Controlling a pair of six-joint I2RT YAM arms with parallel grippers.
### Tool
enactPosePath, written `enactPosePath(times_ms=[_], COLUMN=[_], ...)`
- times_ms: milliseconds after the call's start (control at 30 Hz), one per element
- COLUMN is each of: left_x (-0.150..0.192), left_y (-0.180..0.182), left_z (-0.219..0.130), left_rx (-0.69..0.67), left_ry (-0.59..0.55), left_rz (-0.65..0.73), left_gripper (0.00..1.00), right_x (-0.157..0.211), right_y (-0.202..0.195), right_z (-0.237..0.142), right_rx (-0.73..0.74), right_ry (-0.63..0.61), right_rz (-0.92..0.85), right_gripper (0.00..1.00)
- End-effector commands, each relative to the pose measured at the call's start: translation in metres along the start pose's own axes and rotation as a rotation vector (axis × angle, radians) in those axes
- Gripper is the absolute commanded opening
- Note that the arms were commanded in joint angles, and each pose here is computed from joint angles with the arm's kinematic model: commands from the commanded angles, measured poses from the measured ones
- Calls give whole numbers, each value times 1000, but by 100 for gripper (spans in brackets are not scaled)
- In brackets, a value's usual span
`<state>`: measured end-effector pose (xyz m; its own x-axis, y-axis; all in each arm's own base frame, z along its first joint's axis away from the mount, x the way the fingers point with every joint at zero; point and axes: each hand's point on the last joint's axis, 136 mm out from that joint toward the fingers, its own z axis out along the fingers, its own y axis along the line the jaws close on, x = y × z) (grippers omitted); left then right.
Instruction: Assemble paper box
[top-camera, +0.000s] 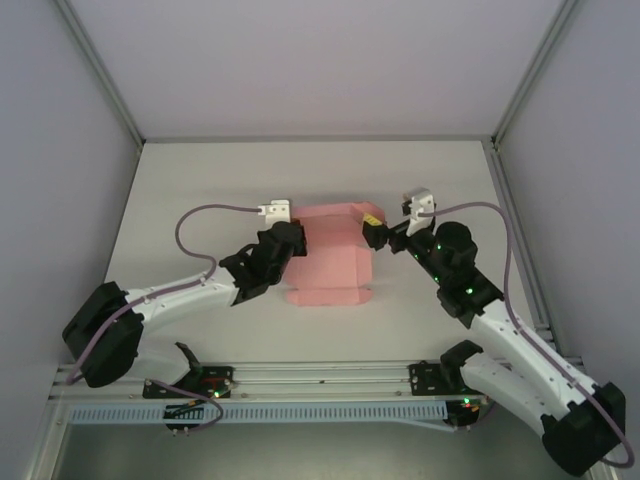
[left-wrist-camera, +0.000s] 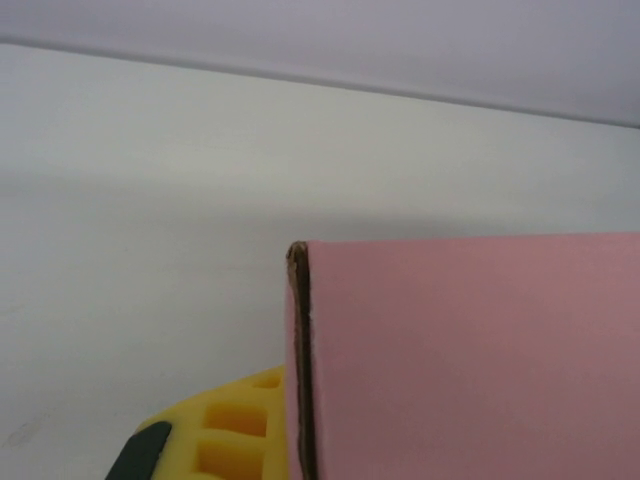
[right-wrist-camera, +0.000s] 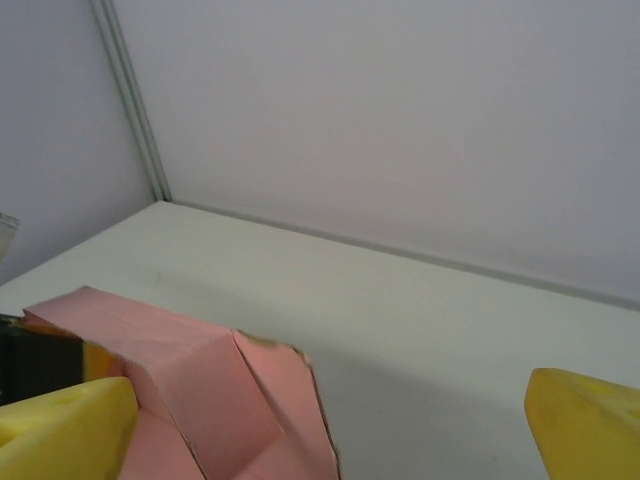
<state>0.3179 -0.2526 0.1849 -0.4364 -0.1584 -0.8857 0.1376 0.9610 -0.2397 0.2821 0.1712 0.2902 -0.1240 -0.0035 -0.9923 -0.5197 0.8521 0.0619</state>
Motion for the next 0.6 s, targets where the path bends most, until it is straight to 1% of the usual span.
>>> enactPosePath(times_ms=[0,67,167,333,367,567], left_x=[-18,-19,-19,-20,-21,-21], left_y=[4,7,7,9,9,12], left_z=[-5,-4,-5,-6,-7,-7], left_rx=[-23,-41,-42,-43,-43,-62], left_ry=[-24,-16,-14,-18,-19,-22], left_rz=[-62,-66,-64,-70,-69,-66], left_gripper=[0,0,0,0,0,0], right_x=[49,66,85,111,115,131], right_y=[-15,-13,-26,-39,-44,-55], right_z=[-12,-13,-9,5,8,15], right_rx=[82,69,136,183,204,221], right_ry=[194,258,321,410,424,466], right_rz=[-15,-35,-45,-30,-13,25], right_gripper=[100,100,100,100,100,100])
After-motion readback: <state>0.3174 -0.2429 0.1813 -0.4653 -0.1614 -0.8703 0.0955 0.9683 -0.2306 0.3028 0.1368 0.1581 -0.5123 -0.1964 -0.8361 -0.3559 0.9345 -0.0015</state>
